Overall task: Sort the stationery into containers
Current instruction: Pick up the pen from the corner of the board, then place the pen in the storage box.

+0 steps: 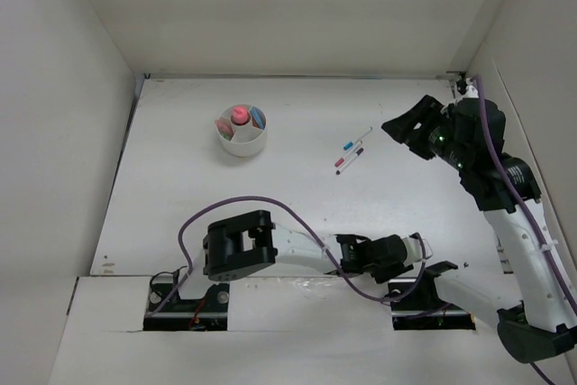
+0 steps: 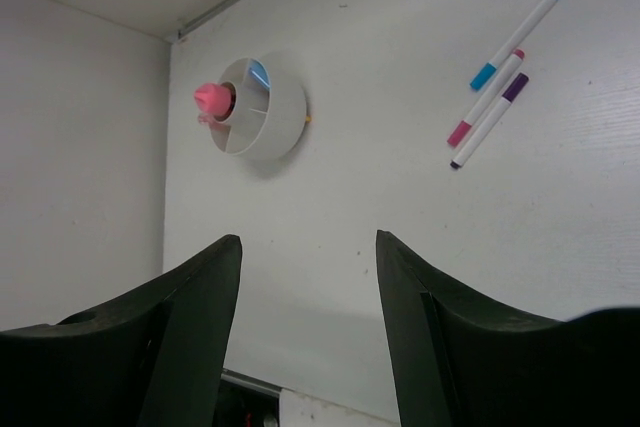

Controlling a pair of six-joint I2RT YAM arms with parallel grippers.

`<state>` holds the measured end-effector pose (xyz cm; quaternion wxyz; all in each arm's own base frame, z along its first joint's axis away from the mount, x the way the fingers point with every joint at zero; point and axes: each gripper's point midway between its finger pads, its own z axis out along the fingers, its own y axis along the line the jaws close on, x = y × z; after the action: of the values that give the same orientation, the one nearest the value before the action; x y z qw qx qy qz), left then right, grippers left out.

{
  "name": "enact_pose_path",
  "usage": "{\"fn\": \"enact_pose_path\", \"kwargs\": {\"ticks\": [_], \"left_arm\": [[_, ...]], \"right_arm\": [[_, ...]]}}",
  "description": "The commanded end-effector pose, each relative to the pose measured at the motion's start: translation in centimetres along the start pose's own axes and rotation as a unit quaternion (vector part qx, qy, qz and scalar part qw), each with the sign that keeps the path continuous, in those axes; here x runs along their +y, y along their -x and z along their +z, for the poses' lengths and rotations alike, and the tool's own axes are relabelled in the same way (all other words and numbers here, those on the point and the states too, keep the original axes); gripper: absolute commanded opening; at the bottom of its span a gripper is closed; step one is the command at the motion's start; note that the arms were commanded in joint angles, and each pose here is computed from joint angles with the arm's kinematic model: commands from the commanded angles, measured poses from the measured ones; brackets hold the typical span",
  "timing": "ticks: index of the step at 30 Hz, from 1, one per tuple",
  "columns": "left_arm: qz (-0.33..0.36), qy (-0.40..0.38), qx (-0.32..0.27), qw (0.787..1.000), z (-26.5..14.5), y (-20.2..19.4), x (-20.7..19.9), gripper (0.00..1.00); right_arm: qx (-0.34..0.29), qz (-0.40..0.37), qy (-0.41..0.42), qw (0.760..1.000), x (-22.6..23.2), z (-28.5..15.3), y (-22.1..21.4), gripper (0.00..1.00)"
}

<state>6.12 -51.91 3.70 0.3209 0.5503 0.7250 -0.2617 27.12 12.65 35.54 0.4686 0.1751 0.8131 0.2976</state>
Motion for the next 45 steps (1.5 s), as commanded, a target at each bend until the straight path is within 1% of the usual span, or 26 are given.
{"fn": "enact_pose_path", "kwargs": {"ticks": [1,2,6,11,13,17,19,20,22,23,26,27,28,29,30,31,33,34,36,37,38,40,41,42,44,45], "left_arm": [[0.021,-0.005,0.015,1.0,0.4,-0.1,-0.4,0.34],[0.022,0.0,0.02,1.0,0.7,-0.6,-0.2,0.34],[0.028,0.015,0.033,0.999,1.0,-1.0,0.4,0.24],[0.029,0.016,0.042,0.999,1.2,-1.7,0.4,0.06],[0.035,0.016,0.052,0.998,1.1,-2.4,0.5,0.01],[0.029,0.015,0.042,0.999,0.0,-1.9,0.6,0.0],[0.028,0.019,0.027,0.999,-0.7,-1.0,0.7,0.0],[0.025,0.017,0.004,1.0,-1.6,0.7,0.6,0.0],[0.011,0.025,-0.005,1.0,-2.6,1.2,1.9,0.0],[-0.001,0.03,-0.033,0.999,-4.1,3.1,2.0,0.0],[-0.046,0.058,-0.076,0.994,-7.0,4.5,5.2,0.0],[-0.066,0.063,-0.136,0.987,-9.7,7.7,6.1,0.0],[-0.087,0.087,-0.145,0.982,-10.7,6.9,8.5,0.0],[-0.114,0.1,-0.17,0.974,-12.1,7.6,9.8,0.0],[-0.137,0.108,-0.231,0.957,-15.4,10.3,11.2,0.0],[-0.162,0.136,-0.243,0.947,-16.6,9.4,14.1,0.0],[-0.201,0.163,-0.294,0.92,-20.1,10.3,17.0,0.0],[-0.225,0.173,-0.353,0.891,-24.1,12.1,18.4,0.0],[-0.259,0.227,-0.395,0.852,-28.0,11.2,22.6,0.0],[-0.268,0.239,-0.448,0.819,-32.0,12.1,23.5,0.0],[-0.283,0.29,-0.462,0.789,-34.0,10.4,26.2,0.0],[-0.295,0.323,-0.502,0.746,-37.4,9.6,28.1,0.0],[-0.294,0.332,-0.536,0.718,-39.9,9.9,28.8,0.0],[-0.294,0.361,-0.54,0.701,-41.1,8.8,30.8,0.0],[-0.287,0.367,-0.558,0.687,-42.9,8.6,32.2,0.0],[-0.288,0.384,-0.556,0.678,-43.3,7.5,33.8,0.0]], "right_arm": [[-0.032,-0.012,0.058,0.998,2.3,-1.4,1.6,0.62],[-0.032,-0.012,0.058,0.998,2.3,-1.4,1.6,0.62],[-0.025,-0.01,0.052,0.998,1.4,-0.5,0.9,0.62],[-0.021,-0.009,0.055,0.998,1.2,-0.4,0.6,0.62],[-0.027,-0.008,0.055,0.998,1.1,-0.7,0.9,0.62],[-0.038,-0.008,0.059,0.997,1.2,-0.8,1.2,0.62],[-0.038,-0.008,0.052,0.998,0.8,-0.6,1.1,0.62],[-0.038,-0.008,0.052,0.998,0.8,-0.6,1.1,0.62],[-0.04,-0.005,0.042,0.998,0.1,-0.1,1.0,0.62],[-0.044,-0.001,0.045,0.998,0.3,-0.4,1.1,0.62],[-0.065,0.005,0.037,0.997,-0.2,-0.6,1.6,0.62],[-0.065,0.006,0.028,0.997,-0.7,-0.3,1.4,0.62],[-0.075,0.014,0.03,0.997,-0.7,-0.5,1.7,0.62],[-0.082,0.018,0.037,0.996,-0.8,-0.6,1.5,0.62],[-0.085,0.023,0.041,0.995,-0.8,-0.5,1.4,0.62],[-0.088,0.029,0.044,0.995,-0.9,-0.5,1.3,0.62],[-0.082,0.035,0.061,0.994,-1.0,-0.1,0.6,0.62],[-0.078,0.035,0.065,0.994,-1.0,0.2,0.3,0.62],[-0.062,0.037,0.08,0.994,-1.1,1.0,-0.8,0.62],[-0.056,0.042,0.085,0.994,-1.1,1.2,-1.2,0.62],[-0.043,0.04,0.096,0.994,-0.9,1.4,-1.8,0.62],[-0.027,0.045,0.103,0.993,-1.2,2.7,-2.9,0.61],[-0.018,0.046,0.102,0.994,-1.5,3.4,-3.4,0.61],[-0.004,0.044,0.109,0.993,-1.3,3.7,-4.1,0.61],[0.007,0.045,0.106,0.993,-1.8,4.8,-4.8,0.59],[0.006,0.045,0.107,0.993,-1.9,5.0,-4.9,0.59]]}}
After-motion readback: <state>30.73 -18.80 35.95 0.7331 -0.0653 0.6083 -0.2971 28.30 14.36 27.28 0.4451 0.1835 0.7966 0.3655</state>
